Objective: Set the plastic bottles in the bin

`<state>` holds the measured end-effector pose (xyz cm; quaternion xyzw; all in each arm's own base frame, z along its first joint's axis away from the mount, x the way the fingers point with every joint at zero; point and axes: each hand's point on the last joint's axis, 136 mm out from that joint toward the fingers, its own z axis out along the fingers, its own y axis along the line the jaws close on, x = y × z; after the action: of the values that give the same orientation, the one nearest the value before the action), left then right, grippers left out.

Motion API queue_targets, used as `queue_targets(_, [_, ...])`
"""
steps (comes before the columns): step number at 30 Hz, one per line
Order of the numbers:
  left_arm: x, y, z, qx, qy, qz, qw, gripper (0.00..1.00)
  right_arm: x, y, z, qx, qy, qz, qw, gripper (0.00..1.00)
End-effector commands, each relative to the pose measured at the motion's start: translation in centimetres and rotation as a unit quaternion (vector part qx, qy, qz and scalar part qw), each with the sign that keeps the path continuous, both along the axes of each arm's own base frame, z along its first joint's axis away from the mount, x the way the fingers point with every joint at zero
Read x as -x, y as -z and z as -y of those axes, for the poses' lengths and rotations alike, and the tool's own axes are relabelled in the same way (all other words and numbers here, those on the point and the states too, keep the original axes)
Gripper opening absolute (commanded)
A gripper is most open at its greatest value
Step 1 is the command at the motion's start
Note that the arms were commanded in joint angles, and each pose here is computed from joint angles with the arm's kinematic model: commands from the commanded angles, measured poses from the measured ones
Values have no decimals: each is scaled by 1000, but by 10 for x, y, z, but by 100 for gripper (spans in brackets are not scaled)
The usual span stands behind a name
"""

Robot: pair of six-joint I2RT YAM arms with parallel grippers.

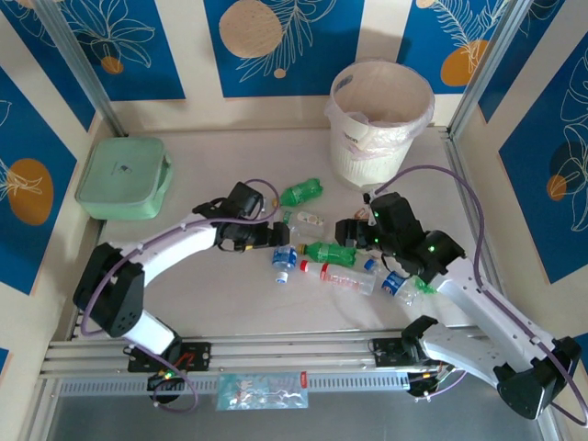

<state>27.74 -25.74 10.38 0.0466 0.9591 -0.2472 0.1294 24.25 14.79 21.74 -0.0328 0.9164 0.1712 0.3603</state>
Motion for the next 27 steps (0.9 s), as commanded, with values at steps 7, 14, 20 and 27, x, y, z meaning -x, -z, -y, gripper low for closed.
queue_targets(7, [-8,10,34,20,29,-14,999,97,10,-2,15,-5,17,13,1000,82])
queue_targets(14, [-11,28,43,1,38,-25,999,92,12,-1,18,-8,18,14,1000,83])
queue_targets(20, [-9,50,43,-23,44,-34,998,87,13,0,18,-23,16,13,1000,83])
queue_targets(27, [-11,65,43,-35,46,-37,998,82,14,1,19,-28,13,15,999,83])
